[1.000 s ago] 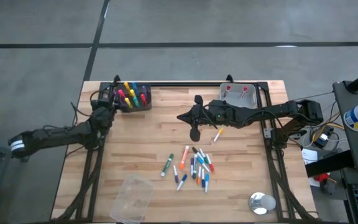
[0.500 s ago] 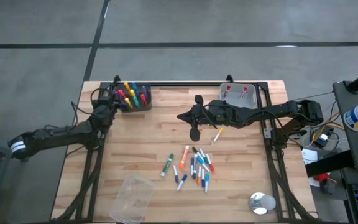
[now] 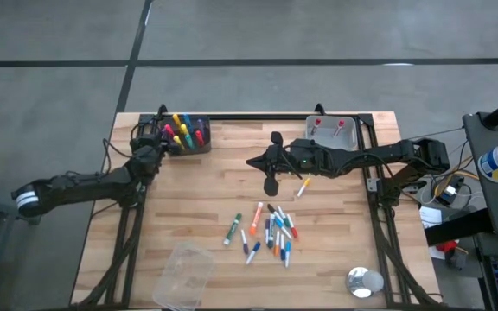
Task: Pick & Place Markers
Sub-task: Put the violet highlighter pen into the black bin
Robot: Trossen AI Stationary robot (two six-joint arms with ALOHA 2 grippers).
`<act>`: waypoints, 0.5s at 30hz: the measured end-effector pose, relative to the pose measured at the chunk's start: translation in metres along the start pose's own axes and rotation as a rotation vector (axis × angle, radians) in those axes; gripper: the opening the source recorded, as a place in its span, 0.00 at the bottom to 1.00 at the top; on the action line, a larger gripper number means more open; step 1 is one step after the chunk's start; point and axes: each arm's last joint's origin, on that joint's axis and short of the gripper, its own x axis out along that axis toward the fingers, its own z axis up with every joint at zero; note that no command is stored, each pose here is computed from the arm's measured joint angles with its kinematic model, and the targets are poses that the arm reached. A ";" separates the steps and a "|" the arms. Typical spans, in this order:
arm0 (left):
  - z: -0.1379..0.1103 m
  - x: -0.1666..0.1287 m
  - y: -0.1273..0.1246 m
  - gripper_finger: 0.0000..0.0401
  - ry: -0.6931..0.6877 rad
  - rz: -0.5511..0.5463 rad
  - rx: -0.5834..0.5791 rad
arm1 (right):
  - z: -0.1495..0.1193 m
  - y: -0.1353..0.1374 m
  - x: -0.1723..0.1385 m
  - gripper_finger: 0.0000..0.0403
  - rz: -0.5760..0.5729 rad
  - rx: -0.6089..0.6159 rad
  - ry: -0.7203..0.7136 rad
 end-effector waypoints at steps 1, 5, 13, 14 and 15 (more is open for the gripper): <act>0.000 0.000 0.000 0.19 -0.002 -0.001 -0.003 | 0.000 0.000 0.000 0.02 0.000 0.000 0.000; 0.002 0.000 -0.001 0.19 -0.014 -0.003 0.010 | 0.000 0.000 0.000 0.02 0.000 0.000 0.000; 0.014 0.001 -0.006 0.19 -0.048 -0.017 0.052 | -0.001 0.000 0.000 0.02 -0.001 -0.001 0.008; 0.015 0.001 -0.006 0.19 -0.050 -0.018 0.059 | -0.001 0.000 0.000 0.02 -0.001 -0.001 0.011; 0.016 0.001 -0.007 0.19 -0.051 -0.019 0.063 | -0.001 0.000 0.000 0.02 -0.001 -0.001 0.015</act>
